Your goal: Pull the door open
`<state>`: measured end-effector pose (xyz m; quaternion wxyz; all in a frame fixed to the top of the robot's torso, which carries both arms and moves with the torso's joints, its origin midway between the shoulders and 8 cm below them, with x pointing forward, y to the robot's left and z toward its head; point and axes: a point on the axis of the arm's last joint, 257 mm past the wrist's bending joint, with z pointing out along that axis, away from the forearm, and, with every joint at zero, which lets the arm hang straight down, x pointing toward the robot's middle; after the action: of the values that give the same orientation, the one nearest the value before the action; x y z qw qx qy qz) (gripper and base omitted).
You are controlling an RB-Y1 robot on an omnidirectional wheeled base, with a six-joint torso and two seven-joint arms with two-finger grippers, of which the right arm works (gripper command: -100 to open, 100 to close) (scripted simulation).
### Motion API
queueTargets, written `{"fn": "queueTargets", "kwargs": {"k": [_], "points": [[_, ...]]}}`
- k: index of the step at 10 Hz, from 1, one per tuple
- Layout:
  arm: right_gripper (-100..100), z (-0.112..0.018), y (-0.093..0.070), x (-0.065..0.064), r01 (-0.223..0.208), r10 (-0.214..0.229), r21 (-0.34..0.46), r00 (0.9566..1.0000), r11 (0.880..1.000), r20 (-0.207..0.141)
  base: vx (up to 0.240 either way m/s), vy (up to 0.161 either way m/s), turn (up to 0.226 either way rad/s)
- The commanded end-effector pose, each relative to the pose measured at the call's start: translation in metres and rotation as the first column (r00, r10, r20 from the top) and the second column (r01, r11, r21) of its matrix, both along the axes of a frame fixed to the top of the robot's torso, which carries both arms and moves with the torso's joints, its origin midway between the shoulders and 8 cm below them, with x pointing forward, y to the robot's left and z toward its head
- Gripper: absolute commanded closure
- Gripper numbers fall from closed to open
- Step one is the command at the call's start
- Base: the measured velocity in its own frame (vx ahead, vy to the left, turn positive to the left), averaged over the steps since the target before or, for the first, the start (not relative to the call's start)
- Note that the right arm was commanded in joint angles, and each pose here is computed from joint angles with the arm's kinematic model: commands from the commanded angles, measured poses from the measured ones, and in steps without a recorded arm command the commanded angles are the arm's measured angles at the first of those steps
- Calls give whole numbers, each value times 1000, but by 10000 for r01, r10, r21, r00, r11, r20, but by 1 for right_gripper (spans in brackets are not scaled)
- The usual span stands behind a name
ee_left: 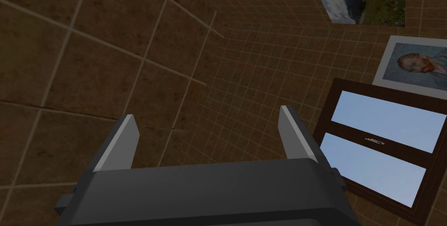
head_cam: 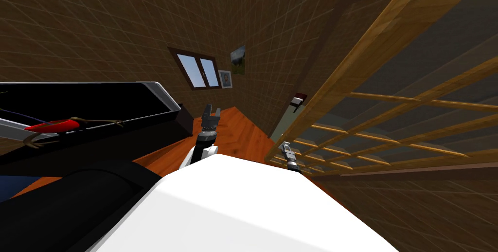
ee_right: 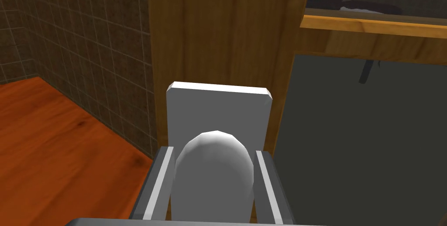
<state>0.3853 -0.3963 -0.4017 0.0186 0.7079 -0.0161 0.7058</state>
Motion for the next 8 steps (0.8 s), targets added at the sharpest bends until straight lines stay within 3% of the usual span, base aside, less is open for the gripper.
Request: {"fn": "queueTargets", "kwargs": {"k": [1,2,8], "points": [[100,0,0,0,0,0,0,10000,10000,0,-94,-21,16],[100,-1,2,-8,-241,241,10,9997,9997,-25,-166,-29,123],[100,1,3,-32,-1011,1011,17,9949,9949,30,-207,-59,112]]}}
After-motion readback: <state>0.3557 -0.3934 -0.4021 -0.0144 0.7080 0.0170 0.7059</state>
